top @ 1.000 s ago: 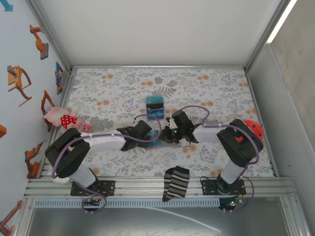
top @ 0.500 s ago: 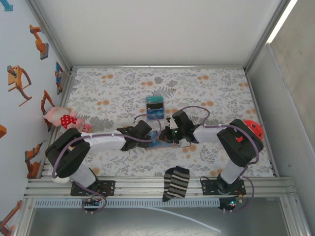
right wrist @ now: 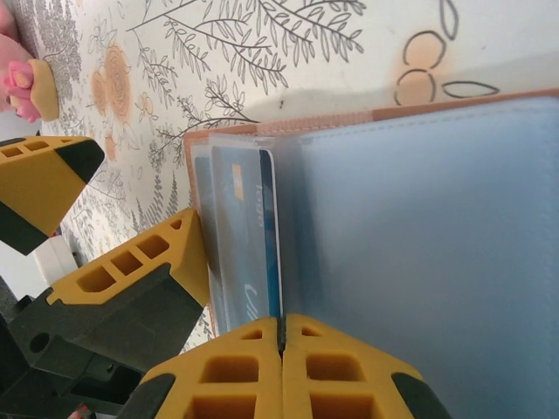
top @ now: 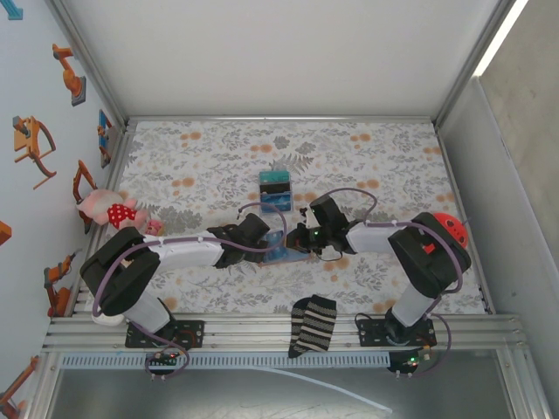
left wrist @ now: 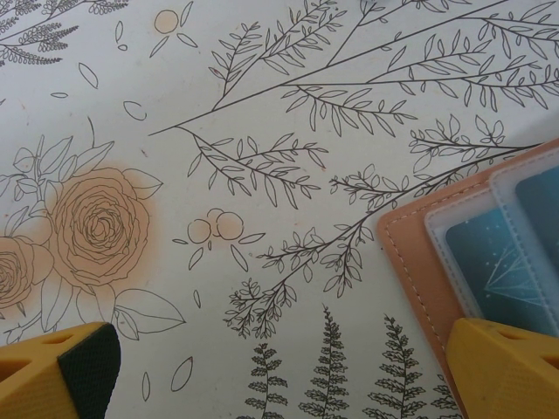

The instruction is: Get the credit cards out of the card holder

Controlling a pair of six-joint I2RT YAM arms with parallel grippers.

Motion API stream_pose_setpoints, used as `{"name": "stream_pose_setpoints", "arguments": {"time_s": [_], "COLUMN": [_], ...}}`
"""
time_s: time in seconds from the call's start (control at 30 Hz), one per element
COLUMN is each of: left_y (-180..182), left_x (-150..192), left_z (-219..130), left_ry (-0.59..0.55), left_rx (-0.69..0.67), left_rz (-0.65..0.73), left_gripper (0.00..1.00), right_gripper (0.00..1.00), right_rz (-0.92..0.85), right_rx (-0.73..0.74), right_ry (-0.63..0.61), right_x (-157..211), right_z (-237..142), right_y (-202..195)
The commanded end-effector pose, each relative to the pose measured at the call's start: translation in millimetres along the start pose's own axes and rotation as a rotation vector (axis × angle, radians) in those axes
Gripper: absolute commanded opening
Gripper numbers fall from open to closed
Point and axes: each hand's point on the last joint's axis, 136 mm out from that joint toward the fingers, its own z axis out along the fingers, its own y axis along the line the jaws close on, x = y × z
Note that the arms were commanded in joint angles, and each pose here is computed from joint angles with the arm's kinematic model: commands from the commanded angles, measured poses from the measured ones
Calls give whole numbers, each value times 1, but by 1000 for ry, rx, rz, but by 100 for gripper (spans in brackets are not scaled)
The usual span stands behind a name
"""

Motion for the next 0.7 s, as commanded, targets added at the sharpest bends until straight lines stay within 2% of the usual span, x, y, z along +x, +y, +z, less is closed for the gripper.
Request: {"name": "stream_pose_setpoints", "arguments": {"time_s": [0.0,0.37,0.67], "left_y": [7,5,-14], "left_x": [20,-7,-38], "left_z": [3,-16,-36], "left_ry": [71,-4,-101], "left_rx": [-37,-2,104], "left_rz": [56,44,16], "left_gripper": [97,97,97], "right_gripper": [0,0,0], "right_rz": [-29,-62,-68], "right_rx": [53,122,104], "right_ry": [-19,-19,-23], "right_x": [-3,-3,-5], "right_z": [-10,-21,-21], "right_y": [-5,-8,-2]}}
